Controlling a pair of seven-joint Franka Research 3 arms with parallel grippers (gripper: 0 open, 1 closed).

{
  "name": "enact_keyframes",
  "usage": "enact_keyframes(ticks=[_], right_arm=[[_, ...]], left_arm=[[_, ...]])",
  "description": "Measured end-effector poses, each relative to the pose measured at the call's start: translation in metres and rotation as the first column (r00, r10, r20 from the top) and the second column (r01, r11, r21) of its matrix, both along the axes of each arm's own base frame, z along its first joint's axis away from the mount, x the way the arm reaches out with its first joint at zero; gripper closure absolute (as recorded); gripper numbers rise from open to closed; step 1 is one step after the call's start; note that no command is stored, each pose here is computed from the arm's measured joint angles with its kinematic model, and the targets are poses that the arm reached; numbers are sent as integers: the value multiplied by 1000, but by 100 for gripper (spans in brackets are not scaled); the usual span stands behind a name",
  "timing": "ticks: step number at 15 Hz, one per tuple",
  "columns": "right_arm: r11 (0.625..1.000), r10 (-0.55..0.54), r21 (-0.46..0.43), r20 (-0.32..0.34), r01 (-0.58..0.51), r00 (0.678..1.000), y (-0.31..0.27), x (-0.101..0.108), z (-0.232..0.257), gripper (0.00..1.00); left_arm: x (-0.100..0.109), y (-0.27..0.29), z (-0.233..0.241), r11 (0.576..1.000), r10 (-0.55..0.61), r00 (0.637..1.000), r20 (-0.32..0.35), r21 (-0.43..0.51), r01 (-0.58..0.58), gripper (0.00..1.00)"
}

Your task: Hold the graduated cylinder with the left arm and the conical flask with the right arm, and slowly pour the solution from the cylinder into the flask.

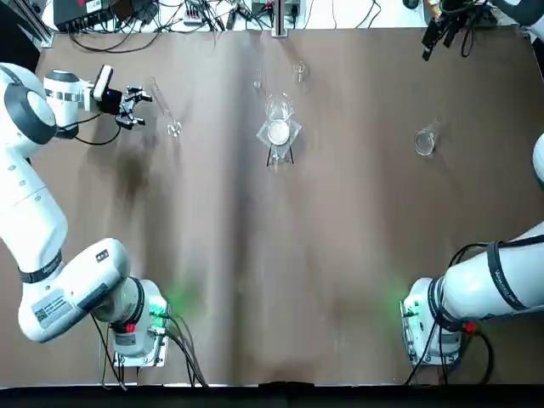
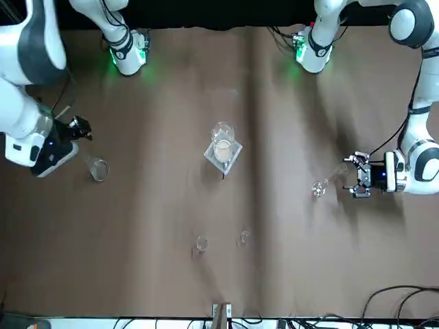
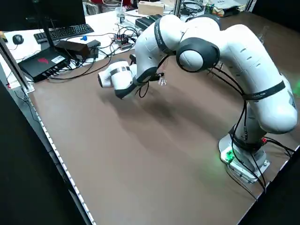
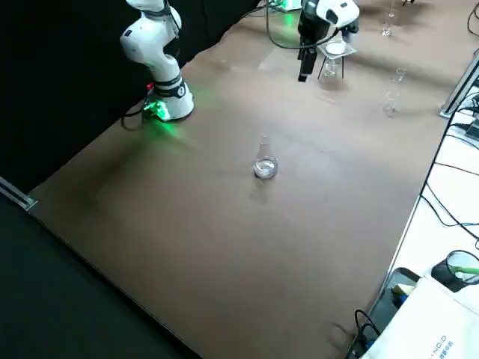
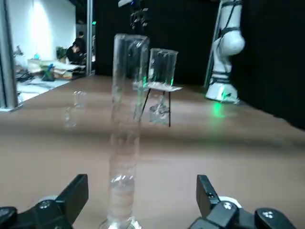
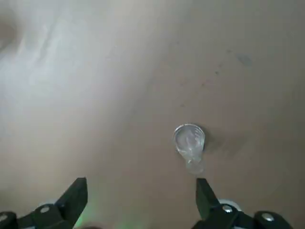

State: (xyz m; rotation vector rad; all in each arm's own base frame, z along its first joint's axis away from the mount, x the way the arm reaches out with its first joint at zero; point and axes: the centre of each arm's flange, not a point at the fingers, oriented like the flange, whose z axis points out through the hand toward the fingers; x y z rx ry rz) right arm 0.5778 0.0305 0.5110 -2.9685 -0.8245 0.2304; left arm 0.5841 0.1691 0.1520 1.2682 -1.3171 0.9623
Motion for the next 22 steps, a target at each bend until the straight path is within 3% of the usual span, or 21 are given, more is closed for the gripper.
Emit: enact_keyframes(ticks=[6, 12, 17, 20, 22], right_arm=[[966, 169, 193, 30, -171, 985, -58, 4, -11, 0], [884, 365, 291, 59, -366, 929, -124, 9, -56, 0], [768, 432, 444, 171, -461, 885, -205, 0, -111, 0], [721, 446, 495, 204, -485, 871, -225, -3, -141, 0], [679, 452, 527, 249, -512, 856, -231, -3, -157, 0]], left_arm=[[4, -43, 1, 995, -81, 996, 25, -51, 83, 0], [9, -64, 1, 993, -106, 994, 28, -55, 108, 0], [10, -65, 1, 992, -109, 994, 30, -54, 110, 3], [11, -65, 2, 993, -108, 993, 38, -52, 110, 33], [11, -65, 2, 992, -110, 992, 61, -55, 113, 38]])
